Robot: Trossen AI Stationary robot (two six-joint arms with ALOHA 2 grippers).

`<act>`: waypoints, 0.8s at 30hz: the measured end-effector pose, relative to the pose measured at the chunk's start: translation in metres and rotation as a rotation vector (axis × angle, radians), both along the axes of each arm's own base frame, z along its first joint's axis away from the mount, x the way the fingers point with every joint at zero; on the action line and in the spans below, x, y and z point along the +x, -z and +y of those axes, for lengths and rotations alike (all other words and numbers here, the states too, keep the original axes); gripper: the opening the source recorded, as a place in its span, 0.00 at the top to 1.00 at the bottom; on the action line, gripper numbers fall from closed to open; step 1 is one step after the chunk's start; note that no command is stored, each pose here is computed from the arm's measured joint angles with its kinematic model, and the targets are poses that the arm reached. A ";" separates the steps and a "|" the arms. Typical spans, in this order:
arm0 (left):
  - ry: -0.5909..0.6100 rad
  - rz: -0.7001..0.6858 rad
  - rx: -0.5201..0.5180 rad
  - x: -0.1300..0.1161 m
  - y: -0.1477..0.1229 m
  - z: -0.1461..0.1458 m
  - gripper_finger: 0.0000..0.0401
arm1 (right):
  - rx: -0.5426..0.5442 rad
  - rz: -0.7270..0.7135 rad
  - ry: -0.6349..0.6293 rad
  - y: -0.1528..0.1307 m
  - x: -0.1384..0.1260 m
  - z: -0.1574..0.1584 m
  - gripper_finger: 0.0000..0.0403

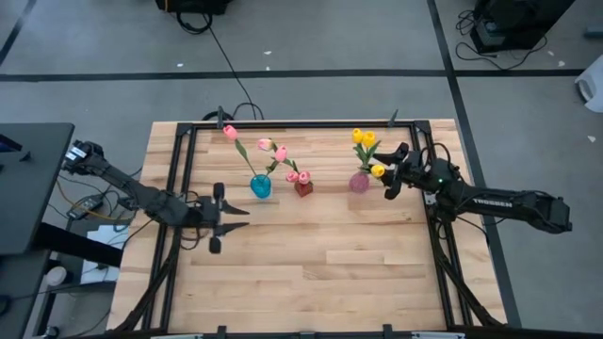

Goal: Sort flowers into vase by color
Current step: Return to Home Position

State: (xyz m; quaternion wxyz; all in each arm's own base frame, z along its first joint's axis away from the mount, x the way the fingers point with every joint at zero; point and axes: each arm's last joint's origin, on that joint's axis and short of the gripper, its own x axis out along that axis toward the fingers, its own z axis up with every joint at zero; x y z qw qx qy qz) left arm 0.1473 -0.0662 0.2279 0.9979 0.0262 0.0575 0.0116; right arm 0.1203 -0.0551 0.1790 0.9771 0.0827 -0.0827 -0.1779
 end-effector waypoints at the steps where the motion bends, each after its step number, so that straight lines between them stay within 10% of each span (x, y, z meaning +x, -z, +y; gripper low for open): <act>1: 0.010 -0.023 -0.002 -0.004 -0.004 0.000 0.67 | -0.003 0.003 0.001 0.000 -0.002 0.001 0.47; 24: -0.124 -0.164 0.113 -0.050 0.024 0.027 0.67 | 0.015 0.042 0.093 -0.004 -0.035 0.014 0.48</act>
